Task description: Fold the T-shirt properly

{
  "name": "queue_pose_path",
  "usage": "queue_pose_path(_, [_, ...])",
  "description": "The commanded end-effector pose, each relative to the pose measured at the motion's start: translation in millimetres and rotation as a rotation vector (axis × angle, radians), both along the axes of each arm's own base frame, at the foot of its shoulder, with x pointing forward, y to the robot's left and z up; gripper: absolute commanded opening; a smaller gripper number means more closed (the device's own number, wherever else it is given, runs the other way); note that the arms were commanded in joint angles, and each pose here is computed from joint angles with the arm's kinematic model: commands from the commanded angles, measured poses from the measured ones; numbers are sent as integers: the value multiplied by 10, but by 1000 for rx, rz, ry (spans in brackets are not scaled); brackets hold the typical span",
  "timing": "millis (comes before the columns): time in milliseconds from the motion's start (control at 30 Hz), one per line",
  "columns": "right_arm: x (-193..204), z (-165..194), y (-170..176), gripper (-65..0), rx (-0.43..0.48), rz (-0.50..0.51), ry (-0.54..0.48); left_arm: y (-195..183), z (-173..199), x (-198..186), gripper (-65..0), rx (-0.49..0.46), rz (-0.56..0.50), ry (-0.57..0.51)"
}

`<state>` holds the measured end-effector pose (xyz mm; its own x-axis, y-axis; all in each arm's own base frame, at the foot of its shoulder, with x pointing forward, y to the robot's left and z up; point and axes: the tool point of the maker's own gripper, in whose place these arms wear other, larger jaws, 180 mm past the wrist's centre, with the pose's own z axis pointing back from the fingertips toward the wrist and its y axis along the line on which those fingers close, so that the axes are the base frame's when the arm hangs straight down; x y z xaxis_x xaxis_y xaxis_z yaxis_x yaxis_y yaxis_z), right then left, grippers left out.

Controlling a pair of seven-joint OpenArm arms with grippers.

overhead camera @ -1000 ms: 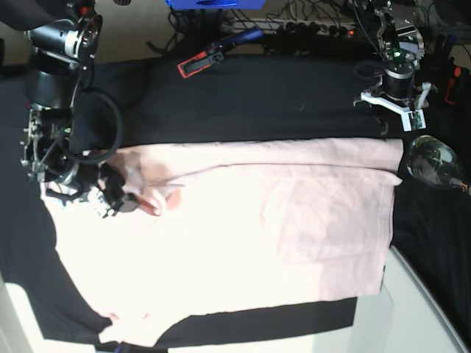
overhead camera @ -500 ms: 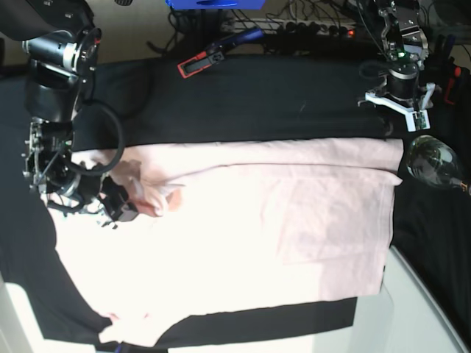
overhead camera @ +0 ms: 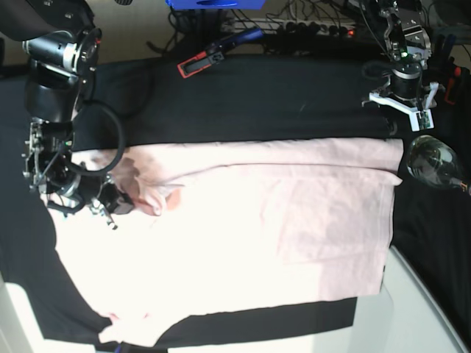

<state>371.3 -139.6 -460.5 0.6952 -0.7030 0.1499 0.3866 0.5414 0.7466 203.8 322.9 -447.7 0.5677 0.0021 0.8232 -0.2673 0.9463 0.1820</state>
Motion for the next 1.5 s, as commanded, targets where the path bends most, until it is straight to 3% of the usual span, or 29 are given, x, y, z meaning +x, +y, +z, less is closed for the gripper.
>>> queue_pose_path(0, [195, 193, -28, -650, 4, -4, -58, 57, 116, 62, -349, 24, -4, -40])
queue_pose_path(133, [265, 257, 1, -650, 2, 7, -72, 57, 116, 62, -349, 24, -4, -40])
queue_pose_path(367, [340, 323, 304, -650, -57, 150, -90, 57, 113, 56, -349, 24, -4, -38])
queue_pose_path(500, [320, 323, 243, -644, -46, 126, -89, 57, 108, 52, -349, 24, -4, -37])
queue_pose_path(633, [200, 433, -9, -508, -3, 46, -106, 63, 111, 54, -349, 25, -5, -37])
queue_pose_path(733, [39, 388, -178, -370, 102, -71, -84, 63, 114, 60, -349, 25, -5, -38])
queue_pose_path(800, [-41, 327, -278, -315, 128, -120, -66, 63, 121, 74, -349, 25, -5, -42])
queue_pose_path(967, [-222, 18, -228, -310, 161, -123, 31, 46, 116, 79, -349, 24, -9, -41])
queue_pose_path(1300, [92, 130, -182, -310, 116, -117, -22, 57, 113, 62, -349, 25, -6, -38])
queue_pose_path(1467, [144, 33, -236, -310, 135, -140, 18, 57, 113, 62, -349, 25, -6, -38])
